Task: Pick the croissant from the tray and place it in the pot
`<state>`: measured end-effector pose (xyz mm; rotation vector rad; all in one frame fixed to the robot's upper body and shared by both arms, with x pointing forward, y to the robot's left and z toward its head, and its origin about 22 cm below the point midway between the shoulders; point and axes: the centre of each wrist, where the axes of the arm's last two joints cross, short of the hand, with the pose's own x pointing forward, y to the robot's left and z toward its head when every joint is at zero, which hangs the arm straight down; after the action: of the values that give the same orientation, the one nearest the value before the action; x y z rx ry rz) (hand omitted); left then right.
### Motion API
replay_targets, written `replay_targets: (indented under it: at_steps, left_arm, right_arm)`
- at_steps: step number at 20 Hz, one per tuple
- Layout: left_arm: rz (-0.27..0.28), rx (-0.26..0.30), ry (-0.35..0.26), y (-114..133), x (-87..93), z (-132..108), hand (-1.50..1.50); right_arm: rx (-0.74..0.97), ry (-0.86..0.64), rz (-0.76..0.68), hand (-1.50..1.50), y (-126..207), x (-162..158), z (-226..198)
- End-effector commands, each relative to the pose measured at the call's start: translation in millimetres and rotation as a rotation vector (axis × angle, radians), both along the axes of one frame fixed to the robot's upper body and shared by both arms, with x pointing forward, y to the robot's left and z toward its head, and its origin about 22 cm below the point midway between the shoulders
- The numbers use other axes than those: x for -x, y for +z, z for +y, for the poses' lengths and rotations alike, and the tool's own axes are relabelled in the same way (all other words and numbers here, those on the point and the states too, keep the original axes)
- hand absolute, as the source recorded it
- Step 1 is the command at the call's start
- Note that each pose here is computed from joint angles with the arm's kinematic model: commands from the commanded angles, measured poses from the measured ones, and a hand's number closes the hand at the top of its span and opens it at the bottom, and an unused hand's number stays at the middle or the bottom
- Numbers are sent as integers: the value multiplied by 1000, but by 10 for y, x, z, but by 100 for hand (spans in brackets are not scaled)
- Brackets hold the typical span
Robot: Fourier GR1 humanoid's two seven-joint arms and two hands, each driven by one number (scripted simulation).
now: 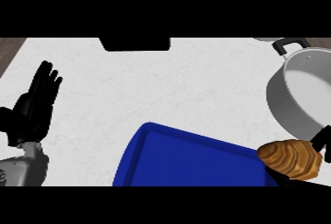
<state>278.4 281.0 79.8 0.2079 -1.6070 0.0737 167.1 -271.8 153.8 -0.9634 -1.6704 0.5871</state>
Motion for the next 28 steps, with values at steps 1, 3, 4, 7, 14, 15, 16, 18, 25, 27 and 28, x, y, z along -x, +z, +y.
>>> replay_targets:
  at_steps: [1,3,4,7,14,15,16,18,25,27,28]
  left_arm:
    - [9,27,-8,-140,128,-129,0]
    - [-6,-4,-26,37,53,83,0]
    - [-14,4,-2,134,-128,-89,0]
    - [-5,-11,-5,188,-87,159,0]
    - [-19,4,-35,128,-75,-11,0]
    - [-16,-7,-16,-80,-30,23,0]
    - [-17,-2,-32,143,-82,-49,0]
    - [-16,3,-21,30,-74,24,0]
    - [-5,13,-25,-72,-150,-41,0]
    - [-11,-1,-34,-9,-133,-65,0]
    - [-15,-1,-45,23,-119,-124,0]
  right_arm:
    - [-162,44,-25,150,87,-68,-380]
    - [-196,-9,-47,150,107,-255,-683]
    - [-198,-10,-50,150,195,-377,-747]
    - [-280,9,-72,150,75,-531,-1032]
    - [225,-234,-70,150,-161,-934,-1303]
    - [233,-234,-52,150,-242,-975,-1376]
    - [225,-222,-54,150,-322,-1096,-1320]
    - [214,-201,-49,150,-387,-1204,-1567]
    - [30,-218,151,-150,-893,-1587,-1577]
    - [-13,-178,196,-150,-1116,-1536,-1670]
    - [-60,-130,206,-150,-1008,-1653,-1594]
